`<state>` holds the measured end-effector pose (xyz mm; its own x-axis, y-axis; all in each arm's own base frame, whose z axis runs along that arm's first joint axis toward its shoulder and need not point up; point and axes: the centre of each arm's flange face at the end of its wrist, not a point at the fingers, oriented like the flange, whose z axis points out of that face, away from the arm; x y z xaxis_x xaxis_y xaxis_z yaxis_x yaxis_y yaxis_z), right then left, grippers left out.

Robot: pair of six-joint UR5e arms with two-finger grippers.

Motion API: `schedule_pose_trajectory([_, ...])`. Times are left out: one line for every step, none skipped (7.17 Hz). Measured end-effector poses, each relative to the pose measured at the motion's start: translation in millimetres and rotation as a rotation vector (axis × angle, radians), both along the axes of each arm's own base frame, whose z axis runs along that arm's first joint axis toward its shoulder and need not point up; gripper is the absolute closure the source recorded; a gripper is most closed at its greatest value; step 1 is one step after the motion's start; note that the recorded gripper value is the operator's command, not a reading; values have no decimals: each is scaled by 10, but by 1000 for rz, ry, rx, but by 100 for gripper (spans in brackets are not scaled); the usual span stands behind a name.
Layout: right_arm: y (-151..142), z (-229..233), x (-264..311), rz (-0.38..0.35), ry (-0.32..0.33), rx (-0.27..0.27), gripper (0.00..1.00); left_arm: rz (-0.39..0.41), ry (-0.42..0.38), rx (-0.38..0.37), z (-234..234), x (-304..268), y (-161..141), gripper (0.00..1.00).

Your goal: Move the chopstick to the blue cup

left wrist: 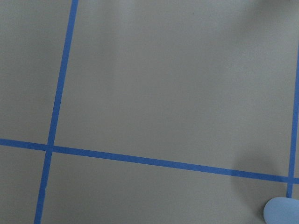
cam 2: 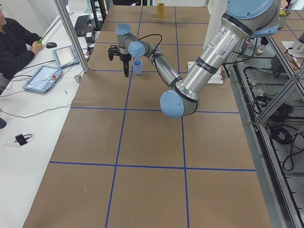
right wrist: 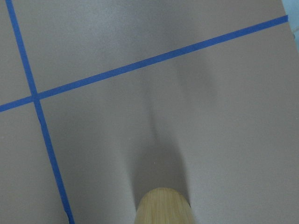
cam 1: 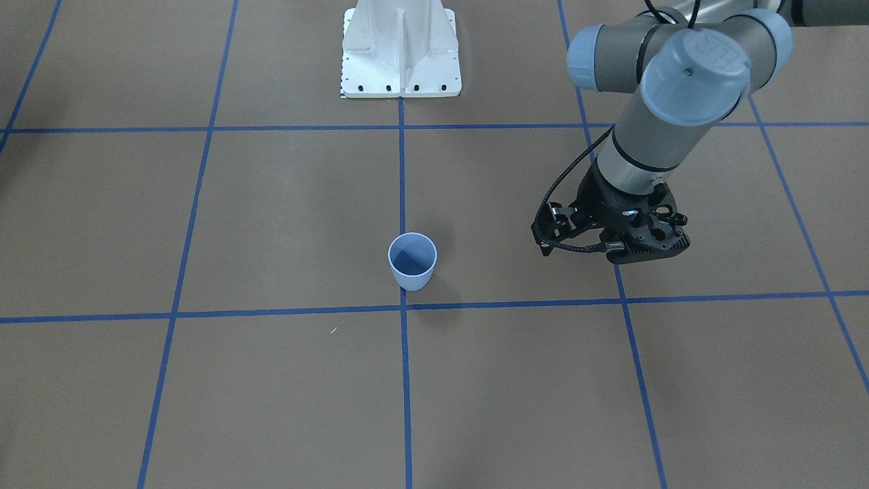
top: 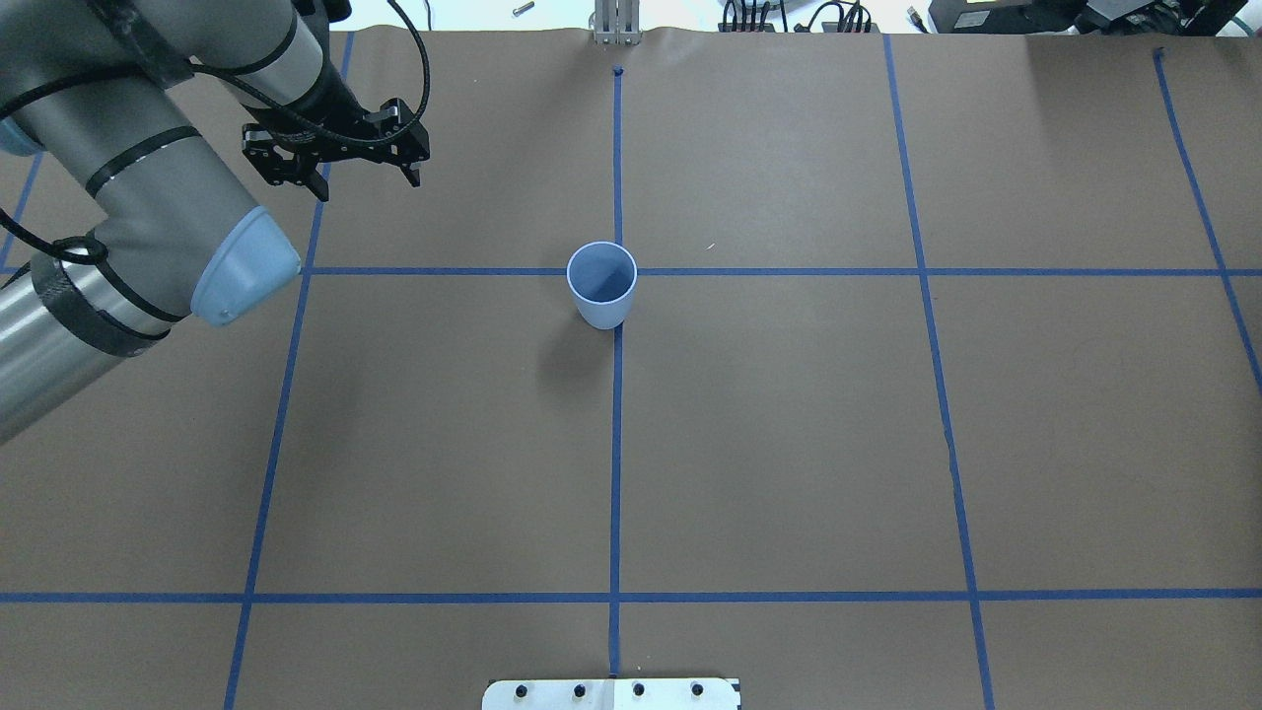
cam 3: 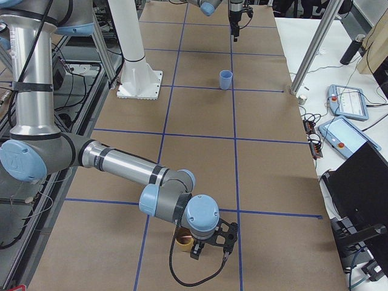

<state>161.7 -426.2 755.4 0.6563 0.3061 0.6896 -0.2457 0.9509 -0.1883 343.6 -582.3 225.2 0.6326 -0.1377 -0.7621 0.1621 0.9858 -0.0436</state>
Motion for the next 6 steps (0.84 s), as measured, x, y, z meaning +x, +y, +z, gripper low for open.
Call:
schedule_pose_trajectory([33, 20, -9, 3, -2, -2, 0, 1, -2, 1, 12, -1, -3, 2])
schedule_pose_trajectory([79, 42, -21, 4, -5, -6, 10, 1, -5, 0, 31, -2, -3, 2])
schedule_pose_trajectory([128, 65, -34, 4, -8, -10, 19, 1, -6, -1, 43, -8, 4, 2])
schedule_pose_trajectory([162, 81, -43, 5, -11, -14, 26, 1, -5, 1, 37, -17, 12, 2])
schedule_pose_trajectory([173, 90, -45, 6, -11, -17, 28, 0, -5, 1, 33, -28, 15, 2])
schedule_pose_trajectory([170, 89, -45, 7, -10, -19, 28, -2, -3, 1, 28, -43, 25, 2])
